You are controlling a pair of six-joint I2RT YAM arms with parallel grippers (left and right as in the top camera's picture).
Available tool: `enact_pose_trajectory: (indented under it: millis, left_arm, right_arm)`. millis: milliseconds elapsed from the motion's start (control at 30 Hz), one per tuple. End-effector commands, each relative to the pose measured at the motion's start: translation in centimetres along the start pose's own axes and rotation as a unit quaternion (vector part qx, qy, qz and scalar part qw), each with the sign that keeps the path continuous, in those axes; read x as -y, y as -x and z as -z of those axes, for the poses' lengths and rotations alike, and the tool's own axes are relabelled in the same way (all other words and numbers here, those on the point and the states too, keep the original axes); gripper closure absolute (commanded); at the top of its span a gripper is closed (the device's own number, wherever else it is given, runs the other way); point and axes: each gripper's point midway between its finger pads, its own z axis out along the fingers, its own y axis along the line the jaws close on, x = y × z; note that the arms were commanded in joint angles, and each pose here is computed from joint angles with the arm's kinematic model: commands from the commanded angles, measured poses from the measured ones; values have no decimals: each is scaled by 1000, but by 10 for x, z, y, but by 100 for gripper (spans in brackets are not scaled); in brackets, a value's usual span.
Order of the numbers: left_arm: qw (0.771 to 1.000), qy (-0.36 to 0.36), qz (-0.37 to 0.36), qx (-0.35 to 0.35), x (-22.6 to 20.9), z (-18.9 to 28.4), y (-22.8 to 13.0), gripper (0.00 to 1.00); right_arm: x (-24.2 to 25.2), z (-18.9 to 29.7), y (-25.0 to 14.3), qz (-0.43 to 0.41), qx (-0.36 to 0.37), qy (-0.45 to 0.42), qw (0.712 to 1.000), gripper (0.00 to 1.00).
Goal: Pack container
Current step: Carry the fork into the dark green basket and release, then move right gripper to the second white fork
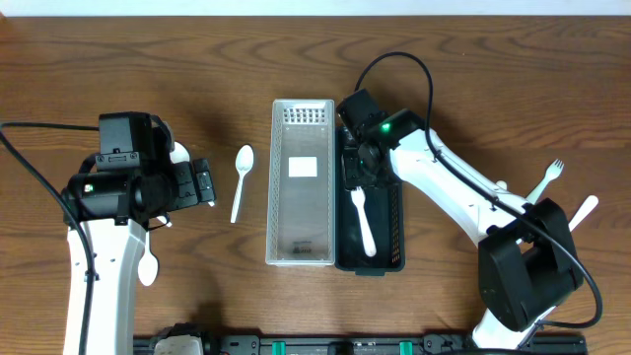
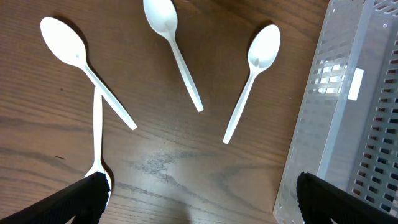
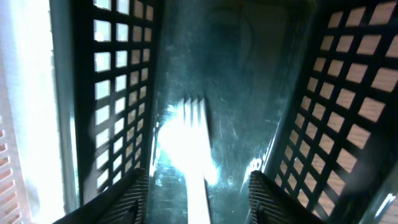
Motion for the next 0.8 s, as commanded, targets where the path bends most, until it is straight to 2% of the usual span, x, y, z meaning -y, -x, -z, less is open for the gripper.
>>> enact_pose_trajectory:
  millis: [0, 100, 233, 400, 500, 633, 700, 767]
  left_arm:
    - [1000, 7, 5, 2, -3, 1, 2, 2]
    - [1000, 7, 5, 2, -3, 1, 2, 2]
    - [1000, 7, 5, 2, -3, 1, 2, 2]
    - [1000, 7, 5, 2, -3, 1, 2, 2]
    - [1000, 7, 5, 2, -3, 1, 2, 2]
    - [1000, 7, 5, 2, -3, 1, 2, 2]
    - [1000, 7, 5, 2, -3, 1, 2, 2]
    - [1000, 7, 5, 2, -3, 1, 2, 2]
  right_arm:
    - [-6, 34, 19, 18, 42, 16, 999, 43]
    - [6, 78, 34, 5, 84, 16, 996, 43]
    - [62, 147, 44, -56, 154, -8, 986, 41]
    - [163, 191, 14, -181, 169, -61, 967, 38]
    - [211, 182, -15, -249, 132, -87, 956, 35]
    - [244, 143, -46, -298, 70, -101, 947, 34]
    - [255, 115, -61, -314, 46, -106, 942, 28]
    - [262, 88, -73, -325, 33, -109, 939, 13]
